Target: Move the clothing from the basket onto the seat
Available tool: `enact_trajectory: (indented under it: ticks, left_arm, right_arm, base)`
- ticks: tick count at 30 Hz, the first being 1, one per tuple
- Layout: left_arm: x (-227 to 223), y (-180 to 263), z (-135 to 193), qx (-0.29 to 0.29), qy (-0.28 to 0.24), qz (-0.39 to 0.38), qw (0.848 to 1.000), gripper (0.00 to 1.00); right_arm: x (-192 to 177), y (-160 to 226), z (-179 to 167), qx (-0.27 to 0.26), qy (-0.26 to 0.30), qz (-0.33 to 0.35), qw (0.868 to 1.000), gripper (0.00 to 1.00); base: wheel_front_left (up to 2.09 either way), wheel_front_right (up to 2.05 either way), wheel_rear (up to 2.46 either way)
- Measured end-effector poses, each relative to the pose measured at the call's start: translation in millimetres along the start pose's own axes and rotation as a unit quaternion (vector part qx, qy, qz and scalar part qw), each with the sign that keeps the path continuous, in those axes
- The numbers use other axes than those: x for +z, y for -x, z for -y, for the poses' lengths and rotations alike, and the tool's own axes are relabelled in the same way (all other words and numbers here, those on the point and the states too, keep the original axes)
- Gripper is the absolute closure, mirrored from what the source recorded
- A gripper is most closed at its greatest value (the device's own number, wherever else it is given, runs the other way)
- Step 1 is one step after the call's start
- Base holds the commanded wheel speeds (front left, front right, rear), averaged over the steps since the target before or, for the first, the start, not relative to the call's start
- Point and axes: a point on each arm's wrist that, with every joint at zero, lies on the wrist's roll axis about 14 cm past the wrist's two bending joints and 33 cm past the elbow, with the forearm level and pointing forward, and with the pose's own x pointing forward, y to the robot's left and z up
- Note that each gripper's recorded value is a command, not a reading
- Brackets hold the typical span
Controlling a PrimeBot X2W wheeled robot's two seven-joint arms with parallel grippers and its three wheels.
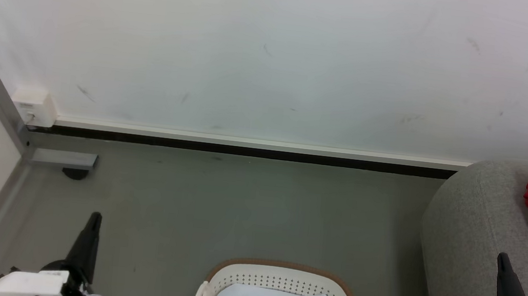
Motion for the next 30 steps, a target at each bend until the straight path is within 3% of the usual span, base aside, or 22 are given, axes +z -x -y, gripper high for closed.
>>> enact_trajectory:
  ticks: [30]
  left_arm:
    - [0.0,0.0,0.0,0.0,0.0,0.0,1.0,1.0]
  right_arm:
    - [-0.1,-0.1,-0.3,0.0,0.001,0.001,1.0,1.0]
  base:
    - [0.0,0.0,0.0]
